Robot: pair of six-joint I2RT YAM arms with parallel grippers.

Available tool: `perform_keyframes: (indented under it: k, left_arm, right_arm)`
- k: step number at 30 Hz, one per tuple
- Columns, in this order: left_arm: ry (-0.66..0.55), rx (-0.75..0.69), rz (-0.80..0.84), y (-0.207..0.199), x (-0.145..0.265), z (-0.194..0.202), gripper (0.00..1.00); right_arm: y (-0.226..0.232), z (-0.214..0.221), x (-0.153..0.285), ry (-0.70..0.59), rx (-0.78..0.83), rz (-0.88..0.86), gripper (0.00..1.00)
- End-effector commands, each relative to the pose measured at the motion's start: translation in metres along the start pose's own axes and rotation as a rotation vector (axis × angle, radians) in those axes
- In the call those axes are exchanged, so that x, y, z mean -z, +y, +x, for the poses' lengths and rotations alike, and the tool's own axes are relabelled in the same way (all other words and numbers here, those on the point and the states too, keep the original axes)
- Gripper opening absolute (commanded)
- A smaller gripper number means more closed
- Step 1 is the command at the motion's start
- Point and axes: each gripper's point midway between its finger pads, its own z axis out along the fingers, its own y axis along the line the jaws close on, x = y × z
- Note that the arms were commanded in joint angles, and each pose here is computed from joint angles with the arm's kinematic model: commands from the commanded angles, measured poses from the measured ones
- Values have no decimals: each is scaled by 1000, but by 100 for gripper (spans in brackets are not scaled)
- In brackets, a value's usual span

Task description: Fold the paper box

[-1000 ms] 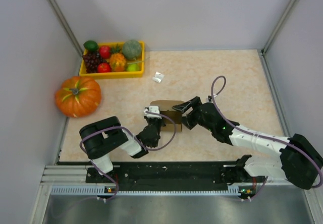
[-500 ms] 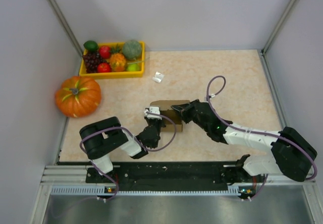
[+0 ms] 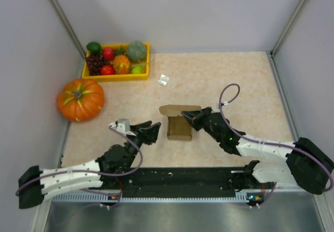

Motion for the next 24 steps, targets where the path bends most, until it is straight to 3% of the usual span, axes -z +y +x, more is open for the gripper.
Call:
perform_keyframes:
  k: [1,3,4,7,12,14,17,21,24]
  left_arm:
    - [255,91,60,2,38,34,60]
    - [264,104,82,3,46,31,57]
    - [314,104,-12,22,52,43,55]
    - [312,120,-34,24,52,42,53]
    - [427,-18,-110,19,33,53,62]
    - [483,-46,-38,4,27,59,68]
    - [466,-23,99,-11,13,54,70]
    - [339,113,162,0,-6,13,70]
    - [326,180,224,-8,-14,-11,83]
  right_arm:
    - [12,3,7,9,37,-62,0]
    - [7,5,8,19,41,-61,0]
    - [5,5,10,22,45,-61,0]
    - [-1,2,15,10,45,-51,0]
    - [-5,1,18,14,57,-50,0]
    - [-10,0,20,13,68,-33,0]
    - [-16,0,23,17,82,-23,0]
    - [-20,2,25,35,84,-21,0]
    - [-21,2,27,39,84,-27,0]
